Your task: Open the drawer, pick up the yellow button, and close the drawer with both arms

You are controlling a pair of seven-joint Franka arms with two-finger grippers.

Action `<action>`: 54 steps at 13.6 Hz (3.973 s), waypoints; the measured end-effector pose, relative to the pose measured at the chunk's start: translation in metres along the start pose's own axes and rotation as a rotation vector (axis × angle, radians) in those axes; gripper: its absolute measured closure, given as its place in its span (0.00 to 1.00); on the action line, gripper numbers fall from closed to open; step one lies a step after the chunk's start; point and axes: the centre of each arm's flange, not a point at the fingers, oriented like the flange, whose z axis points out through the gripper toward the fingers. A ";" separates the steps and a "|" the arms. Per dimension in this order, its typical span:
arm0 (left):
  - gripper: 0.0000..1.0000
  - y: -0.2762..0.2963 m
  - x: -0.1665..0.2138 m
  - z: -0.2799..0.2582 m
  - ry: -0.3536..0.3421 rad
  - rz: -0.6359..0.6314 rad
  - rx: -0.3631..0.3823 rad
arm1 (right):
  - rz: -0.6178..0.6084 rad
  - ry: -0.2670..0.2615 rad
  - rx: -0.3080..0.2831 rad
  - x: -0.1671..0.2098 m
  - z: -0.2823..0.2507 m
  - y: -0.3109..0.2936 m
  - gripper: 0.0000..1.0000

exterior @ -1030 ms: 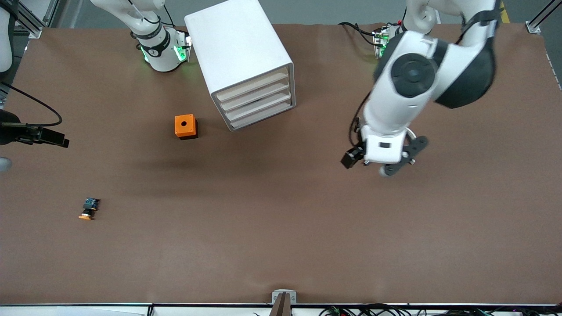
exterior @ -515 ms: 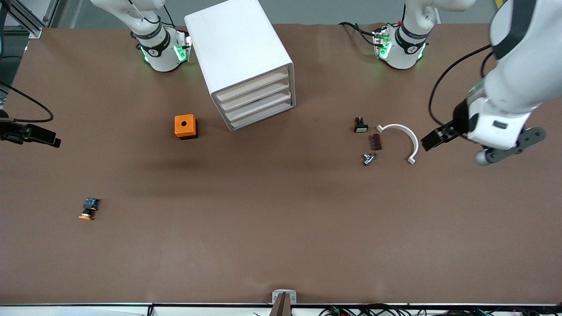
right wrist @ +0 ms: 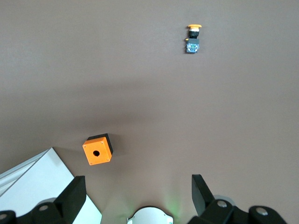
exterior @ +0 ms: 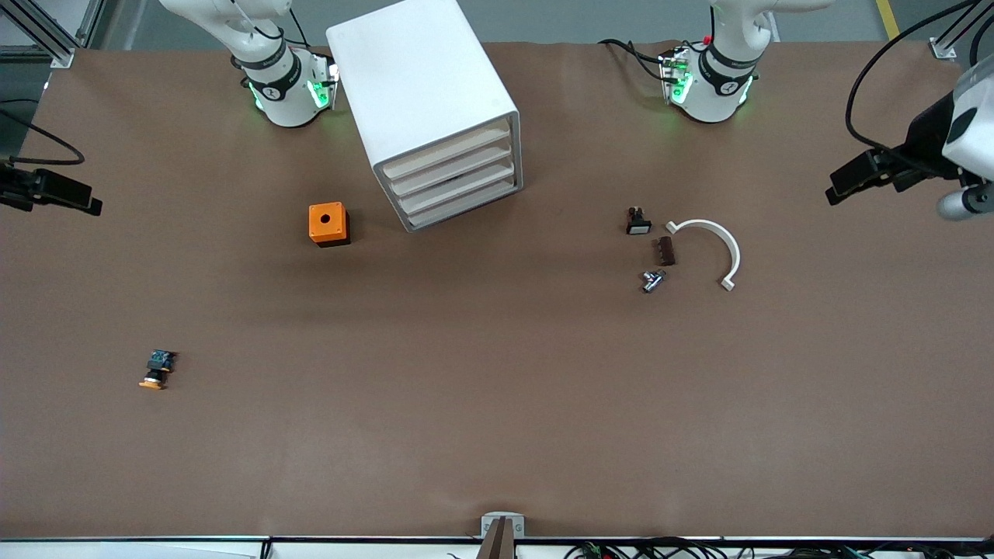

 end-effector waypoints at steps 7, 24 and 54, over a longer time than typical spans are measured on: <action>0.00 0.007 -0.032 -0.001 0.025 0.049 0.032 | -0.015 0.006 -0.001 -0.011 0.002 -0.008 0.00; 0.00 -0.002 -0.019 0.002 0.071 0.080 0.091 | 0.050 0.106 0.045 -0.059 -0.003 0.006 0.00; 0.00 -0.009 -0.012 0.001 0.051 0.176 0.092 | 0.031 0.160 0.031 -0.058 -0.010 0.001 0.00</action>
